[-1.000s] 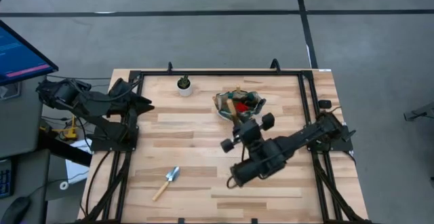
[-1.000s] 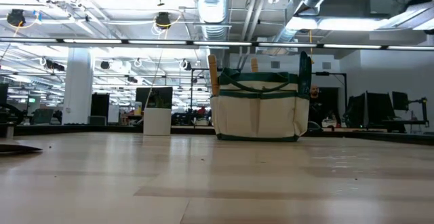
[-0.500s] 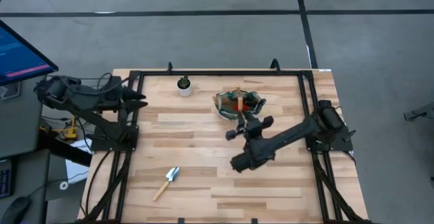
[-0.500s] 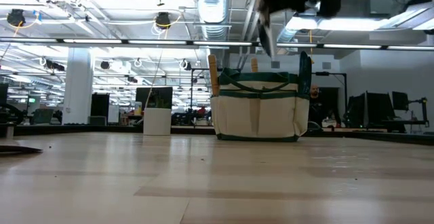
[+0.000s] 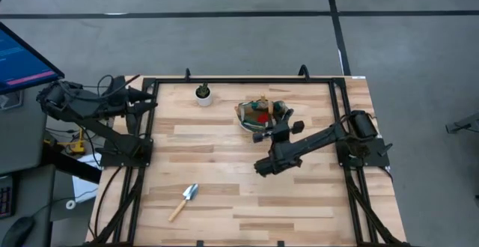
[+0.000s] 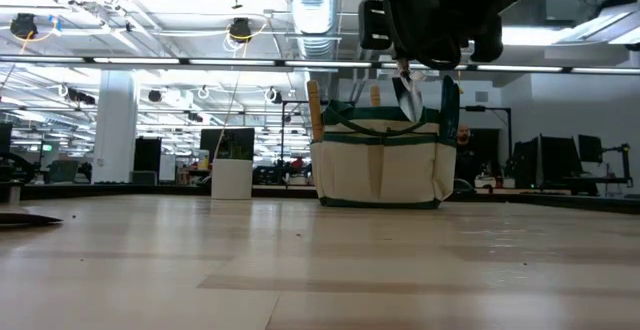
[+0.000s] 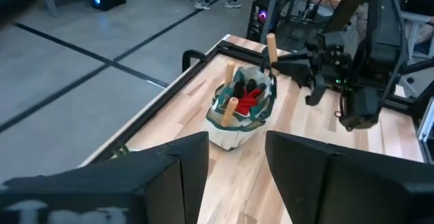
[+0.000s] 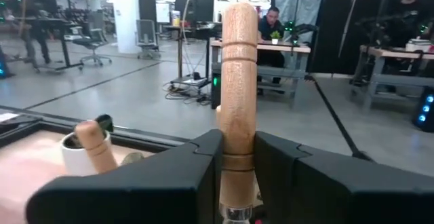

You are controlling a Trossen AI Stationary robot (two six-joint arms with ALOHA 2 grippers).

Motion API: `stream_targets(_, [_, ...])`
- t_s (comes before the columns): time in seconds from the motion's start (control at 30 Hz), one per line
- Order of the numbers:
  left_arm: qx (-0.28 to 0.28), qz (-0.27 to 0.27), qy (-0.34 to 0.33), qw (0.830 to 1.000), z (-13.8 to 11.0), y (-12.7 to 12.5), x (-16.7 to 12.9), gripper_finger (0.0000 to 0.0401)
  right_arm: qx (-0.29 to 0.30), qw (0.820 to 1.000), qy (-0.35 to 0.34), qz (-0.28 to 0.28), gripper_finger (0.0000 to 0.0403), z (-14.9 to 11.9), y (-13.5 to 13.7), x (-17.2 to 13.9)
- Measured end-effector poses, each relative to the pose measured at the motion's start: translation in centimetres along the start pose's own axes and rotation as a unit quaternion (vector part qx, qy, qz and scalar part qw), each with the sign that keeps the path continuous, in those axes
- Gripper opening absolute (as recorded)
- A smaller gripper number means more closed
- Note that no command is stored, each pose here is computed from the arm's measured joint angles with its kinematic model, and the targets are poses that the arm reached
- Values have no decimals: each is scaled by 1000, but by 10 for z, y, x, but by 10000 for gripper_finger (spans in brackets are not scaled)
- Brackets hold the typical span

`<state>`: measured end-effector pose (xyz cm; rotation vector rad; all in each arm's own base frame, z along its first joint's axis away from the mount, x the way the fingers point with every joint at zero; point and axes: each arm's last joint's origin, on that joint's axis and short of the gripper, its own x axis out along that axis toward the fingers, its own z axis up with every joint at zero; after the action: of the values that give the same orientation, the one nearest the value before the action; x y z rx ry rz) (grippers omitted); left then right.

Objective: Pick & Place Garden tools in Gardening bag
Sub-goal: Put the brown trowel into the gardening bag

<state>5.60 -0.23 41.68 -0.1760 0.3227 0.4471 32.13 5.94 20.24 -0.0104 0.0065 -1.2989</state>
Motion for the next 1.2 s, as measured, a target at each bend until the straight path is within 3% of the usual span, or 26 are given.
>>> stream_targets(0.5, [39,14,-6,999,0,1,0,136,-3,999,1,-48,52,0,-3,31])
stream_targets(0.8, [52,15,-7,998,0,1,0,136,20,1000,0,-3,52,-1,4,2])
stream_targets(1.2, [80,23,-9,996,1,1,0,136,-4,1000,0,-22,52,-10,6,15])
